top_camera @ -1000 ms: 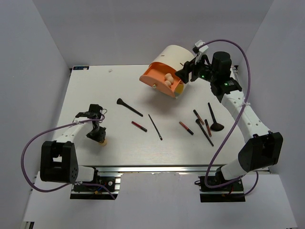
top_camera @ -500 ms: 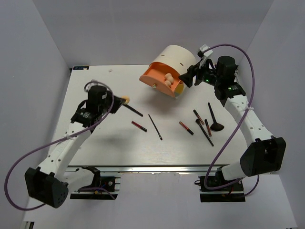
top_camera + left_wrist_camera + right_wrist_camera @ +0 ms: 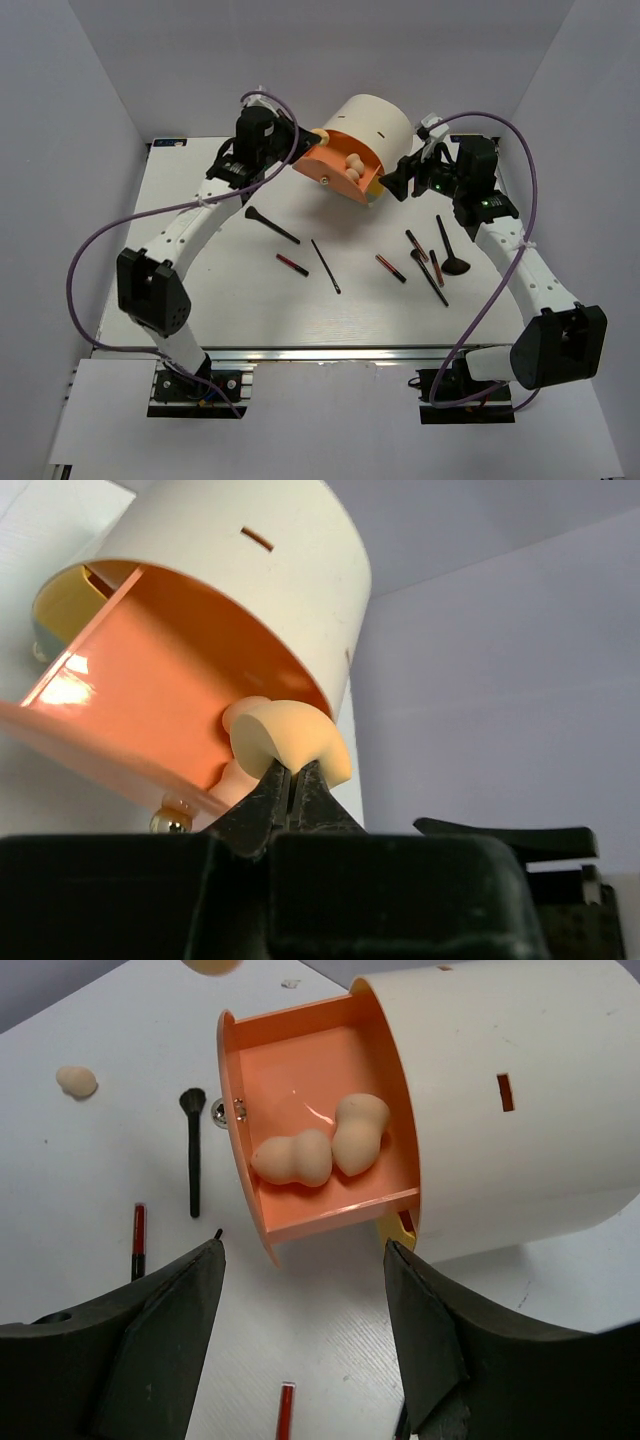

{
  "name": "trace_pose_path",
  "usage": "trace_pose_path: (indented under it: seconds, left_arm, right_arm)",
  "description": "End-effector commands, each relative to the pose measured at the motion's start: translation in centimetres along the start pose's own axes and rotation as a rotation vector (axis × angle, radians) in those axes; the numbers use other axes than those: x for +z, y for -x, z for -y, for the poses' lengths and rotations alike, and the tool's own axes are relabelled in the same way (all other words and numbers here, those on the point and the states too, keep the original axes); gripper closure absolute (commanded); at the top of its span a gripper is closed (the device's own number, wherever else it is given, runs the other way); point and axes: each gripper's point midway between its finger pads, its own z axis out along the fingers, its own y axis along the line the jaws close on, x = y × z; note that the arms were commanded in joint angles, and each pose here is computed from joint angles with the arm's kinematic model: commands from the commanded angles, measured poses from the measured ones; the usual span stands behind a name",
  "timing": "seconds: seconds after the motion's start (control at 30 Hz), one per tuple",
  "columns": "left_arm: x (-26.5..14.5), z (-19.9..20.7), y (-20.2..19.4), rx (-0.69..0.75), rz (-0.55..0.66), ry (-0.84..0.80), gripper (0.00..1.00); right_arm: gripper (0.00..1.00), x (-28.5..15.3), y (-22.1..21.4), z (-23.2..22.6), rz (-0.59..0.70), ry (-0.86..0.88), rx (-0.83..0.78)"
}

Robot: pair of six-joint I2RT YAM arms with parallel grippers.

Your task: Organize the makeup

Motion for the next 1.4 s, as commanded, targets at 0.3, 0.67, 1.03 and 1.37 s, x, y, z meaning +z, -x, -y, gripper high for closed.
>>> trace_pose_path:
  seconds: [0.3, 0.67, 1.03, 1.37]
  left_arm:
    - [5.2, 1.6, -2.4, 0.095, -0.093, -0.032, 0.45]
    - [4.4, 2.4, -0.8, 0.109, -0.050, 0.000, 0.36]
    - [-4.9, -6.6, 7.9, 0.005, 0.136, 0.192, 0.85]
    - [-16.4, -28.8, 4.3, -0.217, 0.077, 0.750, 0.15]
  right_arm:
    - [0.28, -1.3, -0.3, 0.2, 0.020, -0.036, -0.017]
    - [0.27, -1.5, -0.3, 0.3, 0.030, -0.042, -0.019]
    - [0.28, -2.7, -1.6, -3.7, 0.055, 0.168, -0.186]
    - [0.26, -3.2, -5.0, -6.3, 0.017, 0.293, -0.162]
